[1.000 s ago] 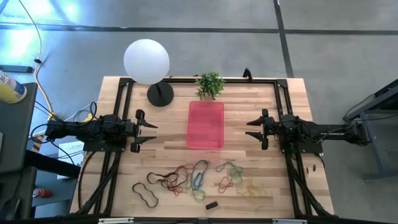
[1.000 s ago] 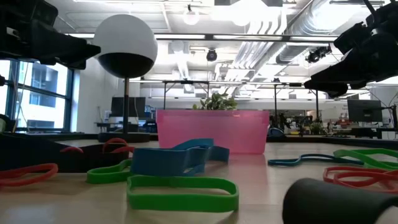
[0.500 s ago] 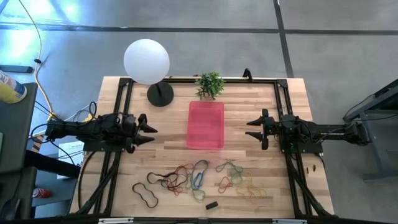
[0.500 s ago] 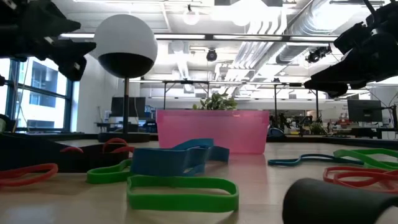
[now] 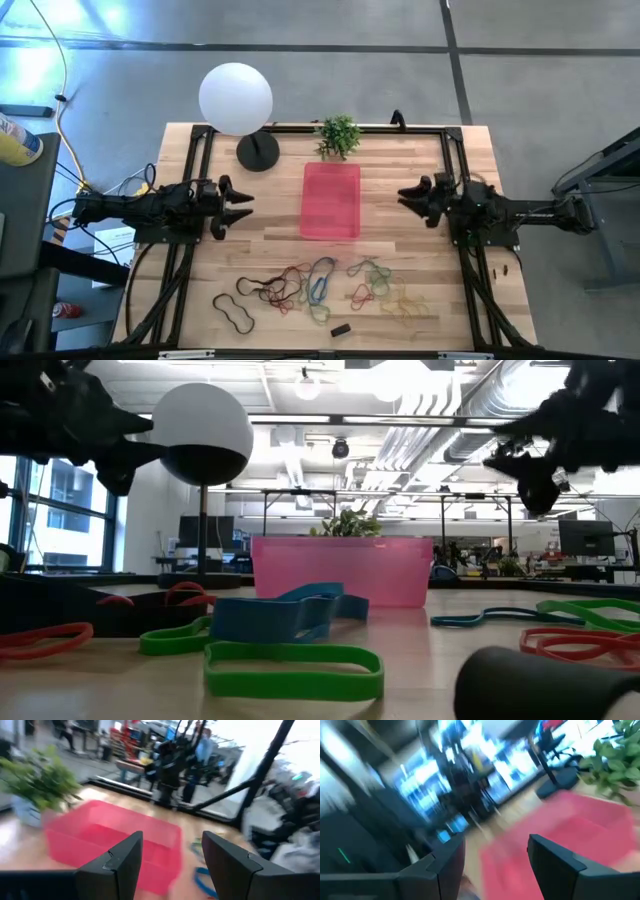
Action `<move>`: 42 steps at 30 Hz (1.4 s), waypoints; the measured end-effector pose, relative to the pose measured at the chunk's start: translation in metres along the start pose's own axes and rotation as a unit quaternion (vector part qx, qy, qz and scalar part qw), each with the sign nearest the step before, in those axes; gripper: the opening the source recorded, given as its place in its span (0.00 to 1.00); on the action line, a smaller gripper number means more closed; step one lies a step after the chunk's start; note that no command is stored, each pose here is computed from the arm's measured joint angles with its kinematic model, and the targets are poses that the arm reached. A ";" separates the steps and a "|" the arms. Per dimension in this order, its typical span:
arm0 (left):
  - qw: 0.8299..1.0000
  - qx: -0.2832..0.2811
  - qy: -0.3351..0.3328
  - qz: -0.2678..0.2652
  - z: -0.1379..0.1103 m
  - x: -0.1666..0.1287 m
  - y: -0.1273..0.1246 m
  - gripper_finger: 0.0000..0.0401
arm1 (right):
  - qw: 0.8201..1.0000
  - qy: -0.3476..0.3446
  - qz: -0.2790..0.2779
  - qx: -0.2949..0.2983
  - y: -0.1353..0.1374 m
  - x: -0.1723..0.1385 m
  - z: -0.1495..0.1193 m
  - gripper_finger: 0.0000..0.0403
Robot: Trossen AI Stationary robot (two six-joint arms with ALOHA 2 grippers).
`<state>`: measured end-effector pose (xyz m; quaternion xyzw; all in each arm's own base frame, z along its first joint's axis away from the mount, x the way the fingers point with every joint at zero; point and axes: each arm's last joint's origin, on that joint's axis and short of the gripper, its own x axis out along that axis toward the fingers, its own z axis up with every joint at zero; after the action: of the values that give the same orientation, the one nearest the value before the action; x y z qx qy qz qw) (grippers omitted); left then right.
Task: Pick and place rubber bands into bin
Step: Put the black rubber band into the red bin
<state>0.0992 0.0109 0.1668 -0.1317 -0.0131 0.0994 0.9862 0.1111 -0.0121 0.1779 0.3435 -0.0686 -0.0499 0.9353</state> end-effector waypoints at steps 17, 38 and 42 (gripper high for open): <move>0.997 -0.004 -0.030 0.076 0.003 0.000 0.004 0.48 | 0.988 -0.116 -0.068 0.082 -0.002 -0.001 0.010 0.51; 0.978 -0.117 0.040 -0.171 0.003 -0.001 -0.011 0.48 | 0.969 -0.124 0.178 -0.120 0.111 0.047 0.096 0.51; 0.968 -0.118 0.076 -0.209 -0.001 0.000 -0.017 0.48 | 0.981 0.002 0.120 -0.152 0.125 0.073 0.099 0.51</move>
<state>0.1022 -0.0056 0.1698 -0.2491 0.0229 -0.1219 0.9605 0.1723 0.0099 0.3409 0.1868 -0.0987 0.0538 0.9759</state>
